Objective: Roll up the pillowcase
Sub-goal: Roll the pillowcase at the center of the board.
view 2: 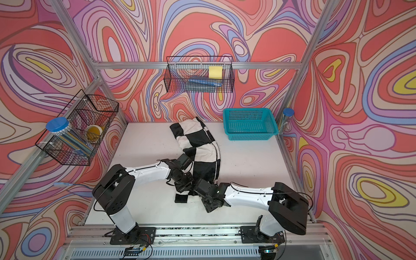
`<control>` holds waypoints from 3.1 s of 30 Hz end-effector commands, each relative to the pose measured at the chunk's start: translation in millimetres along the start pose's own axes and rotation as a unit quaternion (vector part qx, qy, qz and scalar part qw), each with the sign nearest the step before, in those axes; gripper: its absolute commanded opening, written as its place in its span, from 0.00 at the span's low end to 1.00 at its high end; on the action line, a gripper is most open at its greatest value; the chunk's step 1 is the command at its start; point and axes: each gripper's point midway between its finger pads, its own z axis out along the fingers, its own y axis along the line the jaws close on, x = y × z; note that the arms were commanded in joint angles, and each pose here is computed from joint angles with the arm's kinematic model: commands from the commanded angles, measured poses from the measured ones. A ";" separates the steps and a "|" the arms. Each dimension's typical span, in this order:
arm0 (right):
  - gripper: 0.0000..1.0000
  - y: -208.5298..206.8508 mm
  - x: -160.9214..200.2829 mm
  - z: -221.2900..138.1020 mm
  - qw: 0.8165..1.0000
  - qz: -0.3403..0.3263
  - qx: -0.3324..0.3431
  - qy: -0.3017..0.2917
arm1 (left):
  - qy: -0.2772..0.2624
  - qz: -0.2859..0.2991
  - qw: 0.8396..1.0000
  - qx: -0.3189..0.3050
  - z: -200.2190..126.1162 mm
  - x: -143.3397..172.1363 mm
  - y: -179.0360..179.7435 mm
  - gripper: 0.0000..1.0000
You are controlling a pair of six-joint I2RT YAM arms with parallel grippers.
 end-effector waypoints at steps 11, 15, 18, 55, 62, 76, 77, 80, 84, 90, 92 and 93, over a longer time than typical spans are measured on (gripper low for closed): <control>0.37 2.9 1.1 34.2 0.998 0.056 0.015 -0.024 | -0.010 -0.016 1.000 0.002 -6.2 -3.3 4.9 0.00; 0.17 -11.8 -5.7 37.9 0.996 0.076 0.027 -0.029 | -0.017 -0.008 1.000 0.005 -16.4 -4.7 5.2 0.00; 0.09 -20.1 -11.1 35.2 0.996 0.083 0.029 -0.033 | -0.027 0.002 1.000 0.008 -28.4 -7.0 6.4 0.01; 0.22 30.9 -27.8 -49.6 0.992 0.092 0.041 0.070 | -0.060 0.225 0.971 -0.047 -51.5 -22.1 -2.2 0.46; 0.26 66.6 -29.0 -30.6 0.994 0.061 0.032 0.083 | -0.085 0.230 0.969 -0.042 -78.9 -31.4 -4.5 0.48; 0.38 128.6 -74.6 16.1 0.995 0.013 -0.001 0.094 | -0.062 0.340 0.937 0.054 -122.1 -2.3 -39.6 0.46; 0.38 133.3 -75.8 20.2 0.996 0.006 -0.002 0.092 | -0.059 0.341 0.937 0.058 -119.9 -1.9 -41.1 0.44; 0.38 146.0 -87.1 24.6 0.997 0.000 -0.012 0.082 | -0.054 0.337 0.938 0.055 -108.3 -7.6 -43.9 0.38; 0.38 158.3 -100.3 36.8 0.996 -0.012 -0.023 0.087 | -0.044 0.311 0.948 0.054 -84.2 -21.6 -52.4 0.22; 0.37 163.8 -115.4 42.0 0.996 -0.029 -0.023 0.080 | -0.012 0.284 0.958 0.020 -41.6 -39.7 -48.5 0.12; 0.36 163.9 -116.1 40.7 0.996 -0.031 -0.025 0.079 | -0.001 0.282 0.959 0.015 -31.4 -40.8 -44.9 0.11; 0.36 163.8 -116.2 39.8 0.996 -0.032 -0.026 0.078 | -0.003 0.280 0.960 0.009 -27.3 -43.2 -42.5 0.11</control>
